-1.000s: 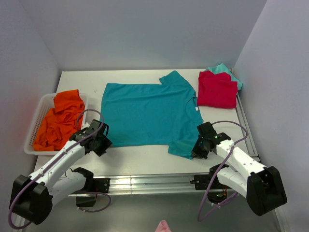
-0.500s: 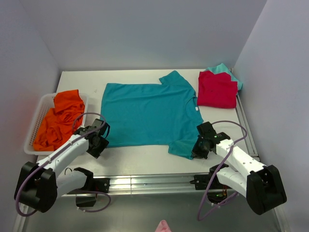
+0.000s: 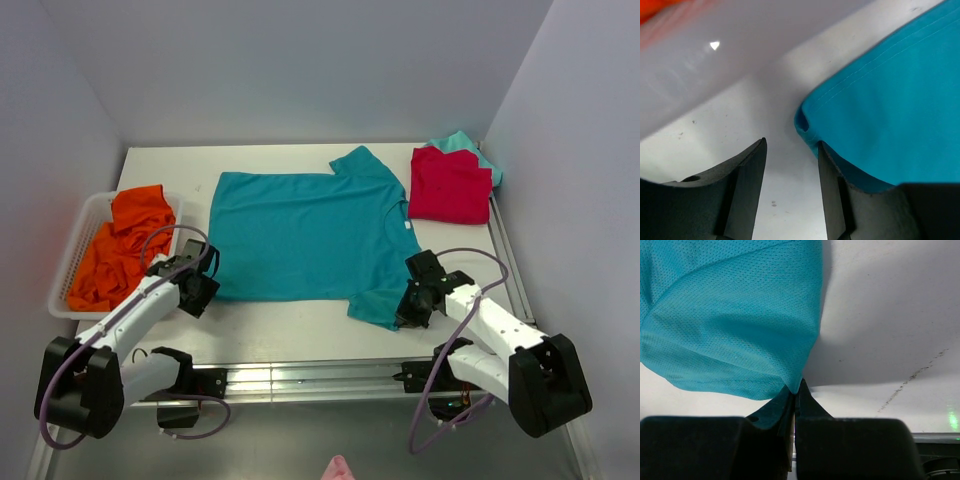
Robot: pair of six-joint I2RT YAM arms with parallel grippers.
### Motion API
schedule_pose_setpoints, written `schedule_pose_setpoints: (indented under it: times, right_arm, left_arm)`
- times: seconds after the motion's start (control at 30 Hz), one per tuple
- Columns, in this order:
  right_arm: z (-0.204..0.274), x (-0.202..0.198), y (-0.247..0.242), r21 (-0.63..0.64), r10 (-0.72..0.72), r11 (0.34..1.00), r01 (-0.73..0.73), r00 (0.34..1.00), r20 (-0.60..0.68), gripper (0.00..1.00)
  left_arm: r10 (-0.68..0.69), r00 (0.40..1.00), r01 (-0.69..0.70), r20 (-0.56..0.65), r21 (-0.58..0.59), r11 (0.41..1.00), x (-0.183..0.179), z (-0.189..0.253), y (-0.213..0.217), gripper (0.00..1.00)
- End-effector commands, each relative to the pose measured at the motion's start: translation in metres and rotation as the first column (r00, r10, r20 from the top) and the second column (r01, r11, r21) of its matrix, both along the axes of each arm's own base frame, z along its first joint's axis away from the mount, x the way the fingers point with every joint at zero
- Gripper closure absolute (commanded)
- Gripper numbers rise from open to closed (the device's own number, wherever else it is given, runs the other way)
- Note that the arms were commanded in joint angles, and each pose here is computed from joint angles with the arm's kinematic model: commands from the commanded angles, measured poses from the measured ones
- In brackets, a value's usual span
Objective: Fold and stack the t-shirts
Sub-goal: Fold the tshirt
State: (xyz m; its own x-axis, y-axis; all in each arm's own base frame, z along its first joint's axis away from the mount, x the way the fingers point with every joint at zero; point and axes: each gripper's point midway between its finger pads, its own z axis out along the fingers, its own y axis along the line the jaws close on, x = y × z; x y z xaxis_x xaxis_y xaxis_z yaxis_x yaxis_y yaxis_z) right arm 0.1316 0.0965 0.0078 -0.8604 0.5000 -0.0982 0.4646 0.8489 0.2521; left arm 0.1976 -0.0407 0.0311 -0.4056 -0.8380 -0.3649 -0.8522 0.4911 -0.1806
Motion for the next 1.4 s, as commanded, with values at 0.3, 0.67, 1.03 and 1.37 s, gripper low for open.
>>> schedule_pose_setpoints:
  times: [0.3,0.67,1.03,1.37]
  right_arm:
    - [0.003,0.010,-0.002,-0.039,0.033,0.999,-0.033,0.999,0.002,1.00]
    - [0.003,0.011,-0.002,-0.041,0.034,0.999,-0.034,0.999,0.006,1.00]
    - [0.006,0.010,-0.001,-0.041,0.033,0.999,-0.033,0.999,0.012,1.00]
    - [0.005,0.009,-0.002,-0.046,0.036,0.998,-0.036,0.999,0.004,1.00]
  left_arm:
    - [0.004,0.993,-0.003,0.118,-0.016,1.000,0.026,0.028,-0.003,0.50]
    - [0.008,0.990,-0.005,0.140,-0.020,1.000,0.030,0.040,-0.003,0.48]
    - [0.024,0.999,-0.023,0.024,-0.029,0.999,0.008,-0.004,-0.001,0.48]
    - [0.042,0.998,-0.042,-0.045,-0.010,0.999,-0.006,-0.023,0.005,0.50]
